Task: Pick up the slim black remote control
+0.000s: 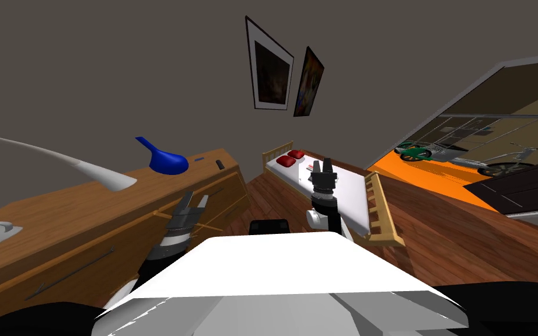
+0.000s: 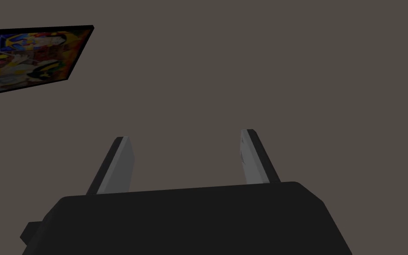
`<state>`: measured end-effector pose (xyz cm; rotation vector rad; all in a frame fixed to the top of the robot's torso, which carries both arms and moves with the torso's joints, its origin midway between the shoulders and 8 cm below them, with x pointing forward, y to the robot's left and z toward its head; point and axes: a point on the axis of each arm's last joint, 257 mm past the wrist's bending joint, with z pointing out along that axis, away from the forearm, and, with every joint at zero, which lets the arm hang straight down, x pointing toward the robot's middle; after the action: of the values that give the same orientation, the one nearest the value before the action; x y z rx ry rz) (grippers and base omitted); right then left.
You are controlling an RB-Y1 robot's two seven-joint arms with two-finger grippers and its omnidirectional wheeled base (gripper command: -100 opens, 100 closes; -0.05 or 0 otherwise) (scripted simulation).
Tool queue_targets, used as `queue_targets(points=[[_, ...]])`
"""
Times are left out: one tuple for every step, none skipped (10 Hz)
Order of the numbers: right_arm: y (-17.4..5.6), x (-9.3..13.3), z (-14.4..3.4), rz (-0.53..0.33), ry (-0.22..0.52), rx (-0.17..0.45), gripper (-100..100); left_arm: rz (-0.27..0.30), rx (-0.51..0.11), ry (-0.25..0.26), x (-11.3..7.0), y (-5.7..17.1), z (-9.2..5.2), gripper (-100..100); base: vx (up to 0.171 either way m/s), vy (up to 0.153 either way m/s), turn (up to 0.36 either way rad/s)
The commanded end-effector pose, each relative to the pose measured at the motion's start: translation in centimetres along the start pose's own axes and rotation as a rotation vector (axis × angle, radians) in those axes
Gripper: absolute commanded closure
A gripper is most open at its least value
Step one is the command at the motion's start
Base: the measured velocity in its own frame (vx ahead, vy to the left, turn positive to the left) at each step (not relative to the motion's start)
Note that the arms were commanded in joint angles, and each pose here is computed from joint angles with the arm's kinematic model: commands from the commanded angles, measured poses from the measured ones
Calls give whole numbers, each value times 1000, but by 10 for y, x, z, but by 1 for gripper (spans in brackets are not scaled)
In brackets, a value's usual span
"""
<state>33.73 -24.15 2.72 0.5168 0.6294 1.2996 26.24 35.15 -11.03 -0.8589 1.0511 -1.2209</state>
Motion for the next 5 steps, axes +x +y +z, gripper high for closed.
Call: queue_targets(points=[[0, 0, 0, 0, 0, 0, 0, -1, -43, 2, -6, 7, -13, -100, 12, -91, 26], [0, 0, 0, 0, 0, 0, 0, 1, -79, 13, -12, 13, -25, -100, 10, -101, 29], [0, 0, 0, 0, 0, 0, 0, 2, -103, 9, -14, 16, -33, -100, 17, -76, 28], [0, 0, 0, 0, 0, 0, 0, 6, -137, 22, -20, 21, -44, -100, 35, -70, 48], [0, 0, 0, 0, 0, 0, 0, 8, -163, 18, -21, 24, -53, -100, 30, -66, 21]])
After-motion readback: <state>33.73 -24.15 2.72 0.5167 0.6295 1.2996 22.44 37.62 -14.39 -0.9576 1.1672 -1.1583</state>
